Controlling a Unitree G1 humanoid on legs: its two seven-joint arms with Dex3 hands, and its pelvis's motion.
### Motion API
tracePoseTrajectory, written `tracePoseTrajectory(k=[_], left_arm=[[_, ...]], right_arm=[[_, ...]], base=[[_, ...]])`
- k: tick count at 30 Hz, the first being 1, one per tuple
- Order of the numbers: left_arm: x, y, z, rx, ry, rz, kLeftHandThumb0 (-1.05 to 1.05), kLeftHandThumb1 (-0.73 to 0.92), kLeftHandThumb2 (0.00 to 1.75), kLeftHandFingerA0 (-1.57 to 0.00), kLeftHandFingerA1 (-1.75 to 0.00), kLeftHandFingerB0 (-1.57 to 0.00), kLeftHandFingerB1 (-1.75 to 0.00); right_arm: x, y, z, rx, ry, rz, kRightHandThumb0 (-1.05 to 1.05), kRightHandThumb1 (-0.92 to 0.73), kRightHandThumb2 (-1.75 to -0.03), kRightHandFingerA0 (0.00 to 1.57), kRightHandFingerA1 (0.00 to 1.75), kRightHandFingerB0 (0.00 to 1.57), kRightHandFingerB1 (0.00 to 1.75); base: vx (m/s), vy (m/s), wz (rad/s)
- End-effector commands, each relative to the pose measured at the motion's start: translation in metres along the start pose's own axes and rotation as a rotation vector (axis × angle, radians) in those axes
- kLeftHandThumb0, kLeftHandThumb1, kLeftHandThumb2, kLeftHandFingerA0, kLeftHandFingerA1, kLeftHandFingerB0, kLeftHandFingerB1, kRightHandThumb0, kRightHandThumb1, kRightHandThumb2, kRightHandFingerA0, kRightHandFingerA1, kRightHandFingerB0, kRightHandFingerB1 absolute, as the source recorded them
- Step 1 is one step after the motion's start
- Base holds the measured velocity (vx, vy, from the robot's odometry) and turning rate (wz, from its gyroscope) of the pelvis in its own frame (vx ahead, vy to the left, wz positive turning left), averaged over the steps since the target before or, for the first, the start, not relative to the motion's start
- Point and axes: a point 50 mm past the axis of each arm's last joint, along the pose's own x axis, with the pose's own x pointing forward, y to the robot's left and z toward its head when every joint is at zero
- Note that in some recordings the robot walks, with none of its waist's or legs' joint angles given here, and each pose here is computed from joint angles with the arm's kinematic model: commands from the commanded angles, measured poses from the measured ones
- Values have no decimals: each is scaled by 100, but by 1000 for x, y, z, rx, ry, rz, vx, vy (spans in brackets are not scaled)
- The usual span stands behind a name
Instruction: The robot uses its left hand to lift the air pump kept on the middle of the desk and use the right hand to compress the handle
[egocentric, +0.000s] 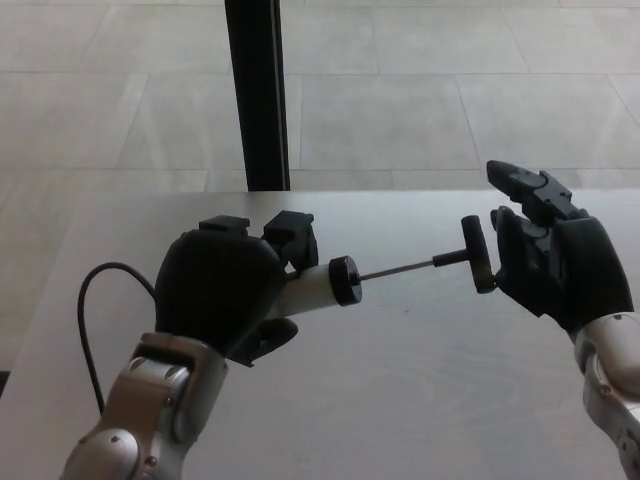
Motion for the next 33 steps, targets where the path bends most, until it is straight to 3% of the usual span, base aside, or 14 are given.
tracePoseTrajectory(k=[1,8,9,13,15,22,25,27,28,29,30,31,32,33], left_arm=[[1,4,-5,-5,6,2,-17,52,113,-87,-175,-70,-159],[7,7,1,-14,-8,30,-20,56,106,-84,-175,-68,-160],[8,9,3,-5,-9,24,-15,60,104,-96,-175,-69,-147],[12,11,8,3,-24,29,-14,60,99,-91,-175,-68,-146],[15,15,11,15,-26,31,-20,63,93,-88,-164,-78,-127],[24,21,19,6,-31,86,-19,56,98,-87,-172,-75,-139],[26,22,21,-5,-12,101,-20,54,101,-92,-154,-86,-103],[27,23,23,4,1,91,-22,57,96,-91,-155,-85,-103],[28,23,24,5,4,87,-24,55,93,-100,-175,-81,-123],[28,23,25,7,7,80,-24,55,93,-100,-175,-81,-123],[29,23,25,15,7,74,-19,55,98,-90,-155,-82,-110],[30,22,24,19,9,69,-19,49,109,-101,-113,-89,-91],[30,22,24,19,10,69,-19,49,109,-101,-113,-89,-91],[32,20,24,34,29,65,-19,53,104,-96,-133,-86,-100]], right_arm=[[6,-8,13,-50,-98,8,-83,-92,-74,13,39,21,36],[5,5,9,-21,-60,0,-82,-92,-73,16,38,22,34],[8,9,11,-56,-73,-7,-81,-92,-75,20,42,19,35],[10,12,11,-66,-72,-27,-82,-92,-74,20,42,18,35],[12,16,12,-57,-77,-26,-79,-92,-73,20,45,18,35],[13,26,9,-16,-66,-35,-78,-92,-71,20,45,17,36],[14,29,7,25,-56,-42,-78,-92,-70,18,44,17,37],[14,29,7,40,-53,-43,-76,-92,-73,17,43,15,36],[14,30,8,55,-53,-42,-79,-92,-70,17,41,14,34],[14,31,10,77,-52,-40,-79,-92,-70,17,41,14,34],[15,32,12,69,-56,-45,-81,-92,-73,18,41,13,35],[14,33,14,62,-61,-47,-82,-92,-74,19,41,13,34],[14,33,14,62,-62,-47,-82,-92,-74,19,41,13,34],[14,35,18,30,-79,-46,-86,-92,-75,20,41,15,35]], base=[[0,0,0],[0,0,0],[0,0,0],[0,0,0],[0,0,0],[0,0,0],[0,0,0],[0,0,0],[0,0,0],[0,0,0],[0,0,0],[0,0,0],[0,0,0],[0,0,0]])
